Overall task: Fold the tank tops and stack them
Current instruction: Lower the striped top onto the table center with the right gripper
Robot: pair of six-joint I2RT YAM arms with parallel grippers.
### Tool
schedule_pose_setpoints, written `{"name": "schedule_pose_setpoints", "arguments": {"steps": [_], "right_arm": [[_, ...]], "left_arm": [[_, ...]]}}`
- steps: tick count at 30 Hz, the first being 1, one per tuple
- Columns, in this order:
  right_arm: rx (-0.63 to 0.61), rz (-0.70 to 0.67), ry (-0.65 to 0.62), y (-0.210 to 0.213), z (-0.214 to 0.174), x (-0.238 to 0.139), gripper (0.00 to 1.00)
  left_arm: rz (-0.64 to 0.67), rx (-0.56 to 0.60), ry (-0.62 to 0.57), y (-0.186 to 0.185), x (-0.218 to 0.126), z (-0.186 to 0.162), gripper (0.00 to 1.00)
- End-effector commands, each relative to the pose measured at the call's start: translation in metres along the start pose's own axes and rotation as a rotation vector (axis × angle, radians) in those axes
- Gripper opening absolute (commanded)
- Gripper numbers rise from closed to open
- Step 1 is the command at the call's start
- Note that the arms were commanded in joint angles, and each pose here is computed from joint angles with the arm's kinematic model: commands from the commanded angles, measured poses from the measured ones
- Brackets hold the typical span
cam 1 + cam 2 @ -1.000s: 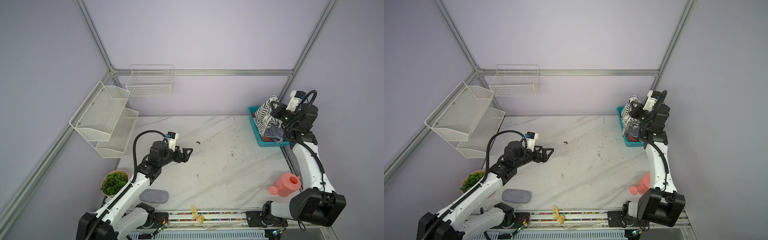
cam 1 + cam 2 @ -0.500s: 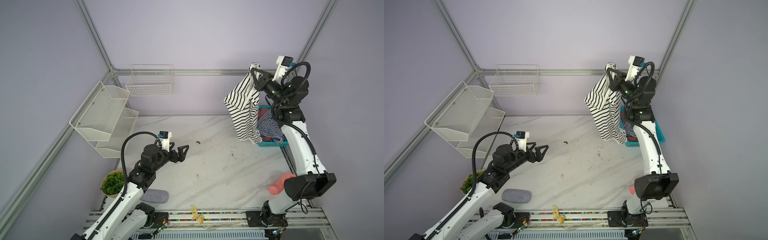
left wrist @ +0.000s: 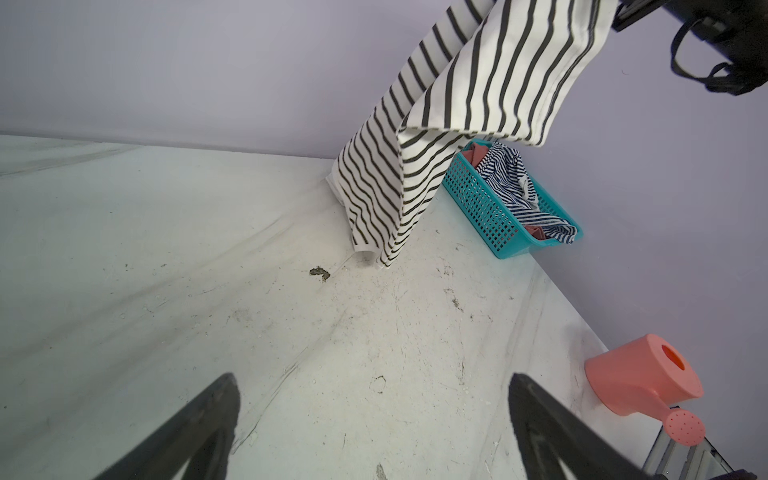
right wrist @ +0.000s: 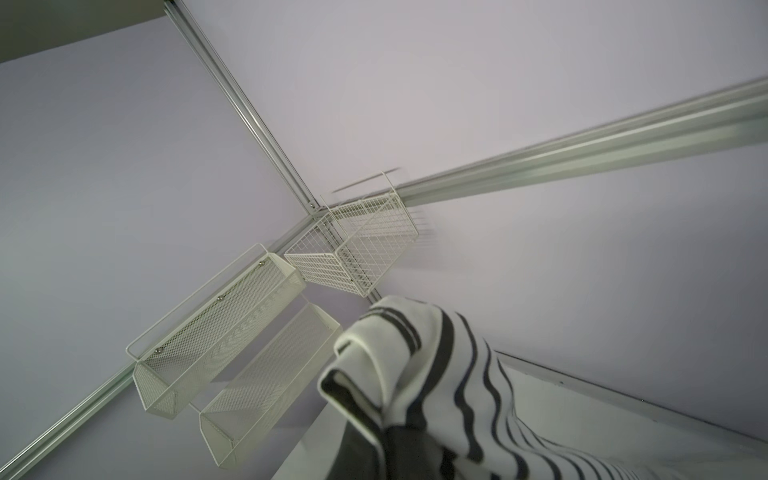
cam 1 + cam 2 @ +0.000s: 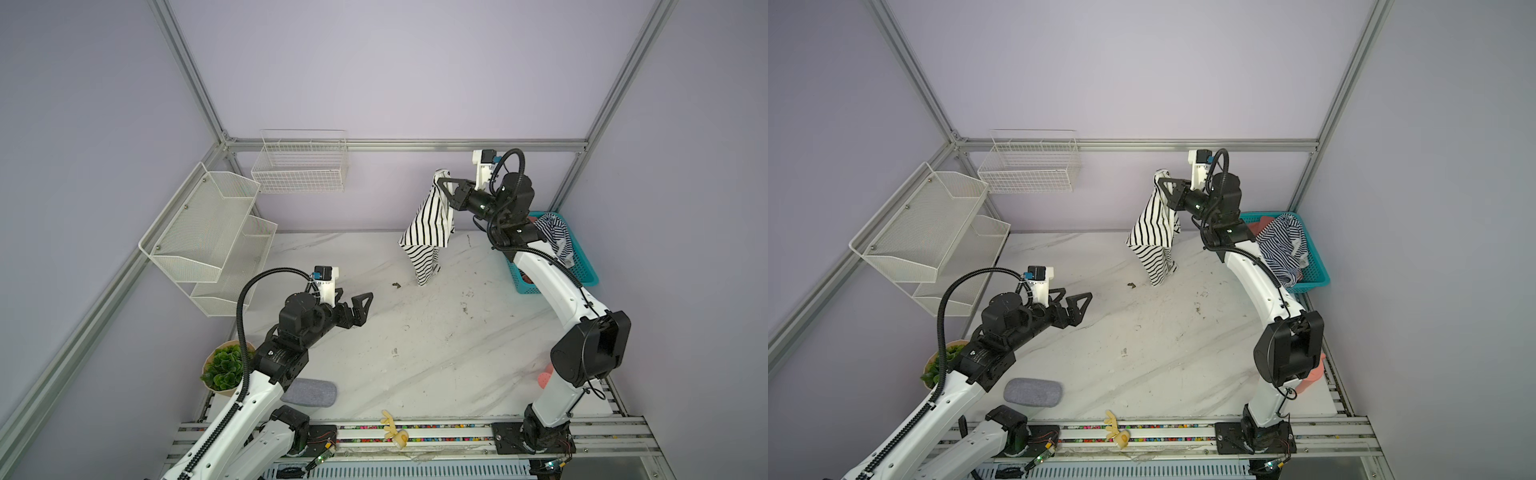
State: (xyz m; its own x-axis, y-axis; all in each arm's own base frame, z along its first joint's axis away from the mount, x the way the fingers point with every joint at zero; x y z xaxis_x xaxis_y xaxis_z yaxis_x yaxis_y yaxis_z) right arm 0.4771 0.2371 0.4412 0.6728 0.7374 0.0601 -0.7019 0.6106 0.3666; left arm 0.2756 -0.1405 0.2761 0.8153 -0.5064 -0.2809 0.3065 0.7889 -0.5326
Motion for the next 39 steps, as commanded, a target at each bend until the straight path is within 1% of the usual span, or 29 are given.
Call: {"name": "schedule_pose_setpoints", "arguments": {"steps": [1, 3, 6, 11, 14, 17, 21, 24, 30, 33, 36, 39], "right_arm": [[-0.055, 0.009, -0.042, 0.018, 0.015, -0.010, 0.00], [-0.084, -0.009, -0.017, 0.019, 0.013, -0.011, 0.00], [-0.129, -0.045, -0.028, 0.024, 0.022, -0.023, 0.00], [-0.234, -0.174, -0.080, 0.030, 0.051, -0.056, 0.00], [-0.279, -0.239, -0.135, 0.035, 0.071, -0.075, 0.00], [-0.294, -0.246, -0.176, 0.043, 0.087, -0.083, 0.00], [-0.262, -0.184, -0.188, 0.051, 0.095, -0.073, 0.00], [-0.222, -0.130, -0.200, 0.050, 0.095, -0.057, 0.00], [-0.181, -0.098, -0.212, 0.039, 0.103, -0.025, 0.00], [-0.172, -0.089, -0.185, 0.032, 0.101, -0.010, 0.00], [-0.171, -0.060, -0.106, 0.026, 0.086, 0.006, 0.00], [-0.202, -0.103, -0.026, 0.016, 0.075, 0.011, 0.00]], "left_arm": [[-0.025, 0.016, -0.045, -0.012, -0.005, 0.018, 1.00], [-0.026, 0.012, -0.038, -0.012, -0.003, 0.017, 1.00], [-0.030, 0.005, -0.032, -0.012, -0.003, 0.016, 1.00], [-0.035, 0.003, -0.039, -0.014, -0.005, 0.017, 1.00], [-0.032, 0.002, -0.043, -0.012, -0.006, 0.016, 1.00], [-0.032, -0.004, -0.041, -0.012, -0.006, 0.015, 1.00], [-0.036, -0.013, -0.039, -0.012, -0.006, 0.013, 1.00], [-0.038, -0.013, -0.042, -0.012, -0.008, 0.013, 1.00], [-0.044, -0.008, -0.066, -0.015, -0.015, 0.017, 1.00], [-0.038, -0.004, -0.077, -0.014, -0.019, 0.019, 1.00], [-0.032, 0.000, -0.088, -0.014, -0.023, 0.021, 1.00], [-0.027, 0.007, -0.099, -0.014, -0.026, 0.023, 1.00]]}}
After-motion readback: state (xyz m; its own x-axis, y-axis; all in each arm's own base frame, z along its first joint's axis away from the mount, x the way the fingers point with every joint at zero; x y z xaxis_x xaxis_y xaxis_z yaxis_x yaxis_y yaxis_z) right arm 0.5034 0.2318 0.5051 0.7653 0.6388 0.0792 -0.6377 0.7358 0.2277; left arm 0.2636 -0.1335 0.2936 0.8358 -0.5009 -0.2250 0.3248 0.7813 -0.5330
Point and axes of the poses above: each gripper's point midway between its finger pads, its own x axis out along the fingers, its own y axis along the line the jaws close on, z = x × y, the point moved 1 cm from there along -x, back along the fingers, and after that the axes turned 10 degrees about -x, right-handed, at the moved point
